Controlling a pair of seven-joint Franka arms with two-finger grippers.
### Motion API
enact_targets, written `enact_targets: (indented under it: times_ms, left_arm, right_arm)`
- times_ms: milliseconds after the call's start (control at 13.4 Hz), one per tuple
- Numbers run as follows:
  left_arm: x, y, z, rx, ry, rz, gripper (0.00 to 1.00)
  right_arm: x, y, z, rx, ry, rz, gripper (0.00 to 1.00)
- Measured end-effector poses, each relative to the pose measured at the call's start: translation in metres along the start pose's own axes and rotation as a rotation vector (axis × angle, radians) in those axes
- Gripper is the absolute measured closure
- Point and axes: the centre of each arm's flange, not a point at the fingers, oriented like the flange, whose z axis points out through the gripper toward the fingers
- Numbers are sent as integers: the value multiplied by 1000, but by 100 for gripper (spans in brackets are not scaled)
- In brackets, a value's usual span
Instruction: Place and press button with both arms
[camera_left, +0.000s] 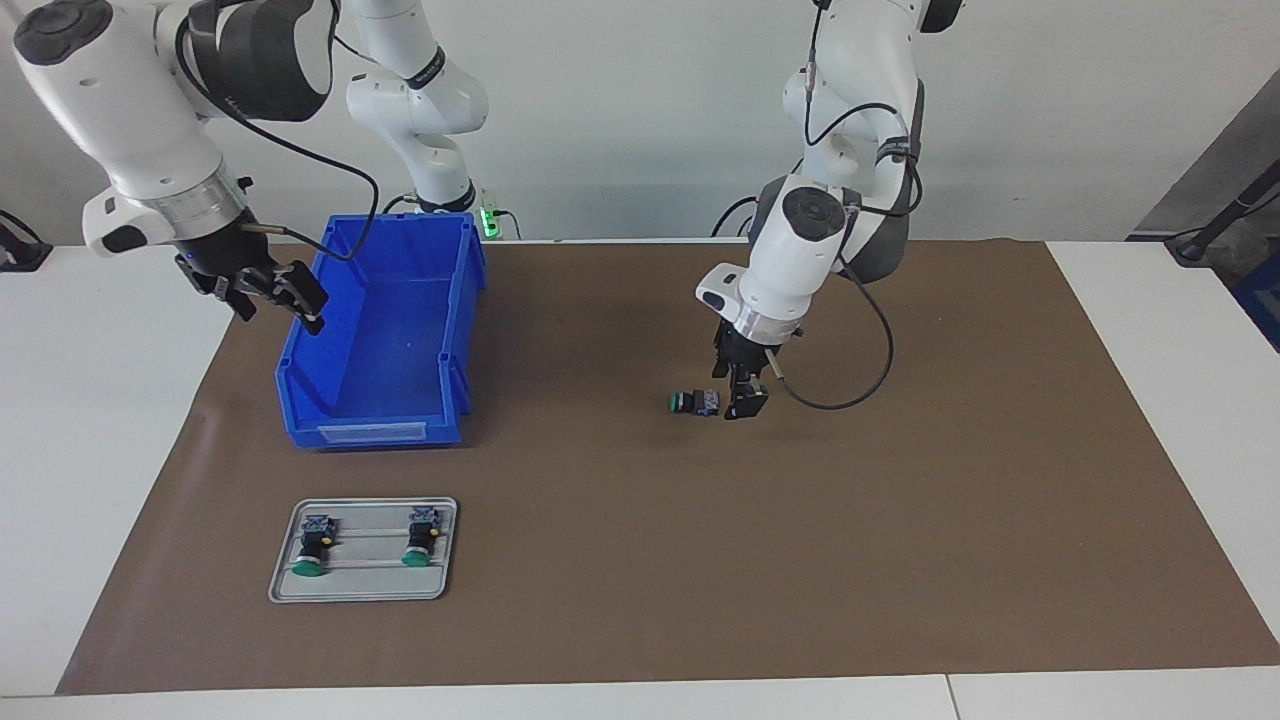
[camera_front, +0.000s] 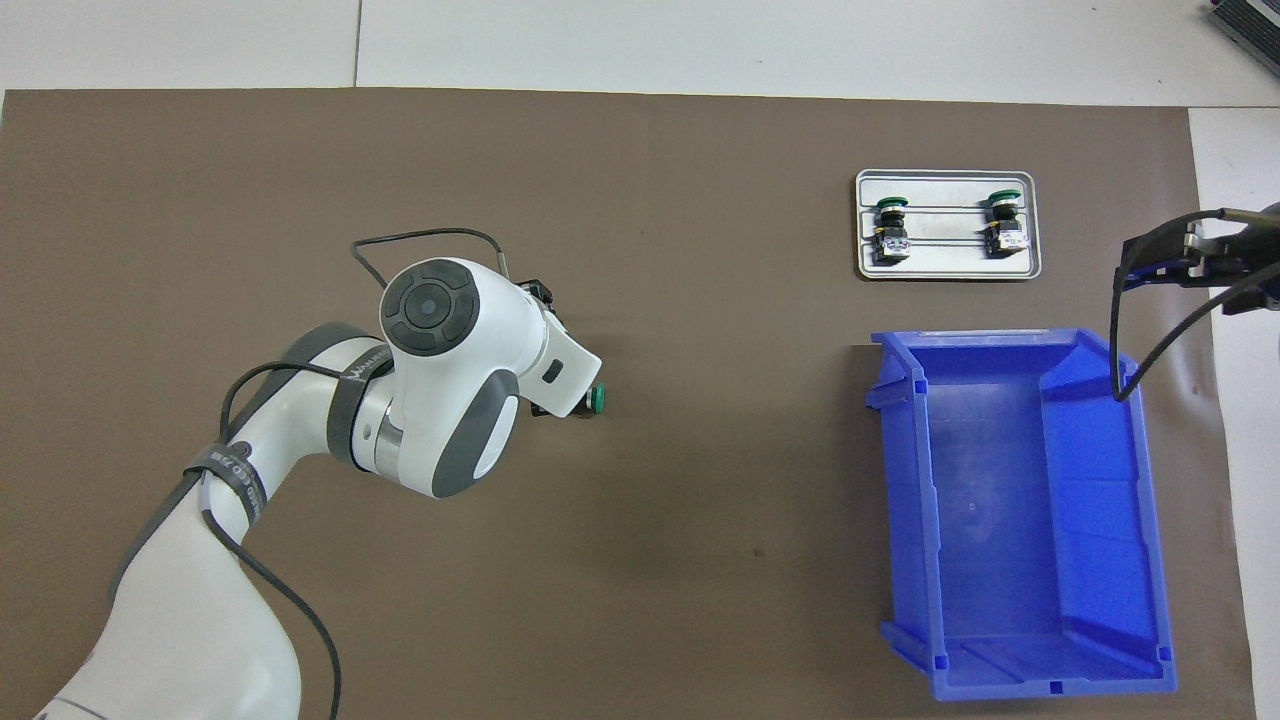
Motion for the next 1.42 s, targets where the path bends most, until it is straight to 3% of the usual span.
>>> enact_targets:
  times_ms: [299, 972, 1046, 1420]
  left_arm:
    - [18, 16, 23, -19, -9, -27, 18]
    - [17, 36, 42, -85, -59, -63, 14]
    - [17, 36, 42, -84, -60, -80, 10]
    - [33, 40, 39, -31, -17, -122, 11]
  right_arm:
    - [-10, -3, -15, -11, -61, -9, 0]
    - [-26, 1, -14, -7, -41, -7, 0]
    - [-26, 1, -14, -7, -40, -7, 0]
    - [-25, 1, -14, -5, -29, -7, 0]
